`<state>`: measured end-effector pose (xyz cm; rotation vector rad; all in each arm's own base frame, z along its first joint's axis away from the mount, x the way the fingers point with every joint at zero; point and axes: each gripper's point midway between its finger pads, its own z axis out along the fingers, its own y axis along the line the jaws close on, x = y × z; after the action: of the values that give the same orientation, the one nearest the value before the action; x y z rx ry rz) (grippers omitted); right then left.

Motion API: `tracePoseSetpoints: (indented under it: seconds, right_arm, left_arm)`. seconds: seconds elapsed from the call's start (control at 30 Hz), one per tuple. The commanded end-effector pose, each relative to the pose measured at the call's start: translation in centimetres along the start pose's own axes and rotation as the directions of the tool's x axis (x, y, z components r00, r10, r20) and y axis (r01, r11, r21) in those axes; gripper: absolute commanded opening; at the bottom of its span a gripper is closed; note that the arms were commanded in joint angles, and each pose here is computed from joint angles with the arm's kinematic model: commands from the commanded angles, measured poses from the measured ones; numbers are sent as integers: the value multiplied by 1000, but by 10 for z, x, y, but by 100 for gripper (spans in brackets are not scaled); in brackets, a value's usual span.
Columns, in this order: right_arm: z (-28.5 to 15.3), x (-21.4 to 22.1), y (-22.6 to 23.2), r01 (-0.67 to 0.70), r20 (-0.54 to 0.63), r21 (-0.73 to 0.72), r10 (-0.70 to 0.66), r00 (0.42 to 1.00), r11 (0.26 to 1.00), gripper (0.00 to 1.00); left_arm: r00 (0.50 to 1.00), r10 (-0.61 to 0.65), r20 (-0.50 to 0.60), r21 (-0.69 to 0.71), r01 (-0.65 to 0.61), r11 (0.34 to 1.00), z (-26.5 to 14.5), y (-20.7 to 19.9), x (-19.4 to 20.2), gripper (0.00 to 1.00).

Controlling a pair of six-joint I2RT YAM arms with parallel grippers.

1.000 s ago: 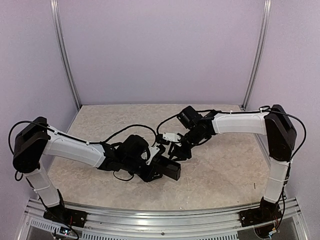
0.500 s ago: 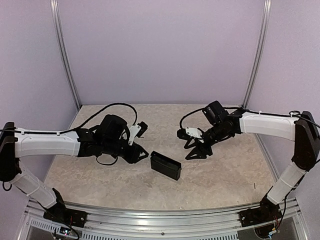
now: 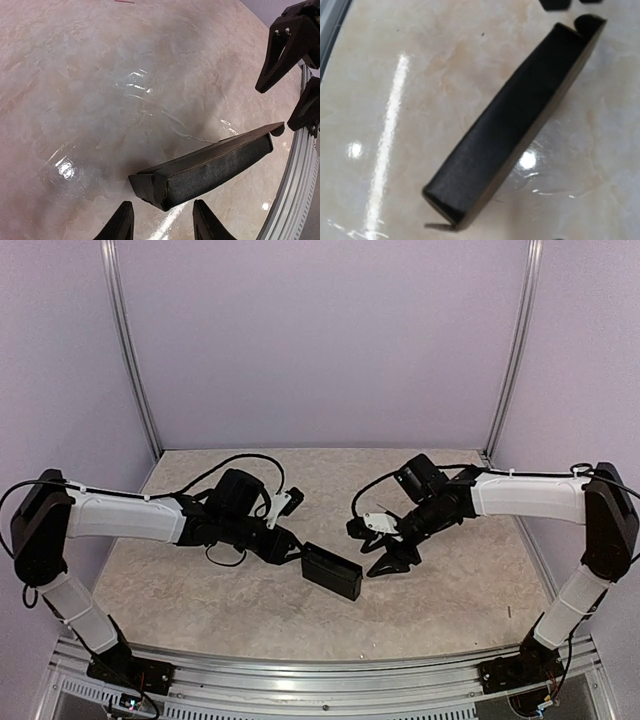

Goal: Fold the paper box

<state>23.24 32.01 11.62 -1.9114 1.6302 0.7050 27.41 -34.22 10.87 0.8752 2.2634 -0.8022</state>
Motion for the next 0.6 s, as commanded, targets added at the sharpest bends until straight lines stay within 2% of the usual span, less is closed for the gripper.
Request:
tracePoseSetpoints:
  seconds: [0.0, 0.57]
  right_arm:
    - [11, 2, 8, 31, -19, -30, -31, 999, 999, 60]
    - [25, -13, -9, -58, 16, -52, 59, 998, 997, 39]
  left_arm:
    - [999, 35, 5, 61, -35, 998, 10, -9, -8, 40]
    - [999, 45, -29, 115, -41, 993, 23, -19, 0, 35]
